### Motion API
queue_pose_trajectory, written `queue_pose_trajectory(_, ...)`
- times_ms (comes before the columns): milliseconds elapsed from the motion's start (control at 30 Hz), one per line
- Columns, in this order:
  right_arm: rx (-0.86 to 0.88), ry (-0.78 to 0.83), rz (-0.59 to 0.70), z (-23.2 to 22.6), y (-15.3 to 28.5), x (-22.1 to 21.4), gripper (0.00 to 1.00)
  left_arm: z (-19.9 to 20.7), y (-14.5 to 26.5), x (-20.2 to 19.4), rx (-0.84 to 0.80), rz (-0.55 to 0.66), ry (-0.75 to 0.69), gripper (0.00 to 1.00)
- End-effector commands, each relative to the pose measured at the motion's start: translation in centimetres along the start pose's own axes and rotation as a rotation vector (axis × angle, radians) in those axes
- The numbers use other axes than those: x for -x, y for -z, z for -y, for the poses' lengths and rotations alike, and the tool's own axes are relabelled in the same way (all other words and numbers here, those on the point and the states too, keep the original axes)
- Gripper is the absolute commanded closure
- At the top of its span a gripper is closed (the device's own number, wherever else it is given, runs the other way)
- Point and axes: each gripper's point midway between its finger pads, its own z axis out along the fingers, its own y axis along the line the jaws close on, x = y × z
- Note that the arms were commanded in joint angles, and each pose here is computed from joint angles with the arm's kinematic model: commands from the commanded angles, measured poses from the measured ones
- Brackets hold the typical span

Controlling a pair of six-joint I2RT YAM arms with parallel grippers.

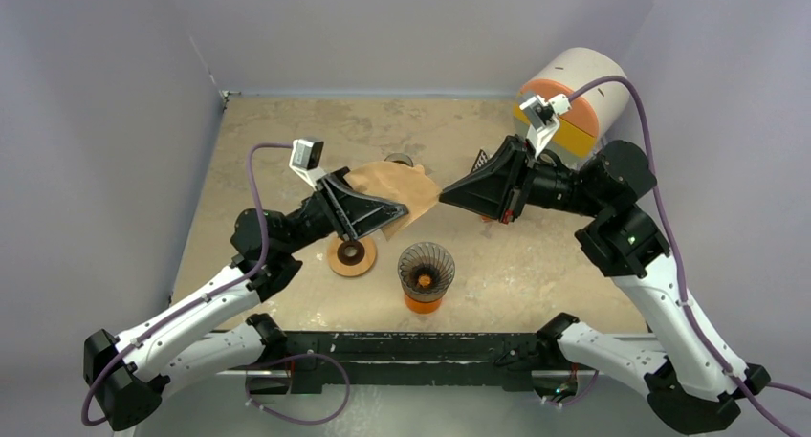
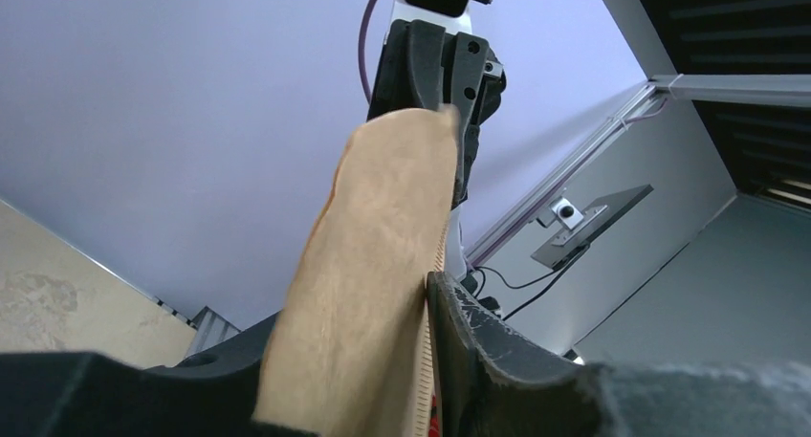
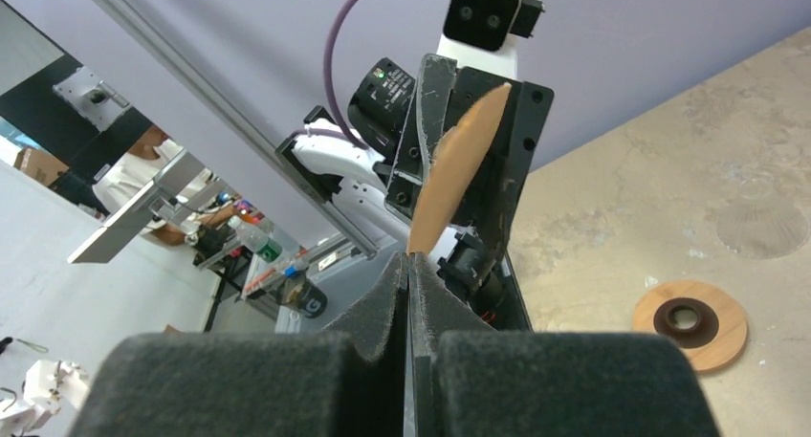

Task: Place the coffee filter in the dripper
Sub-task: Place the coffee filter in the coffee dripper.

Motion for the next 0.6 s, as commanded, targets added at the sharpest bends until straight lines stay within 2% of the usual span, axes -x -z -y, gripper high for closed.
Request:
queue_pose_trajectory(0, -0.003, 0.050, 0.048, -0.8, 0.6, 0.7, 1.00, 1.9, 0.2, 0.2, -0.077, -0.006, -0.035, 0.67)
queue_pose_trajectory(267, -0.077, 0.055, 0.106, 0.1, 1.3, 0.9, 1.00, 2.2, 0.9, 0.0, -0.076, -0.008, -0.051, 0.97)
queue_pose_trajectory(567, -0.084, 0.043, 0.100, 0.9, 1.1, 0.5, 1.00, 2.5, 1.0, -0.2, -0.077, -0.027, -0.089, 1.00)
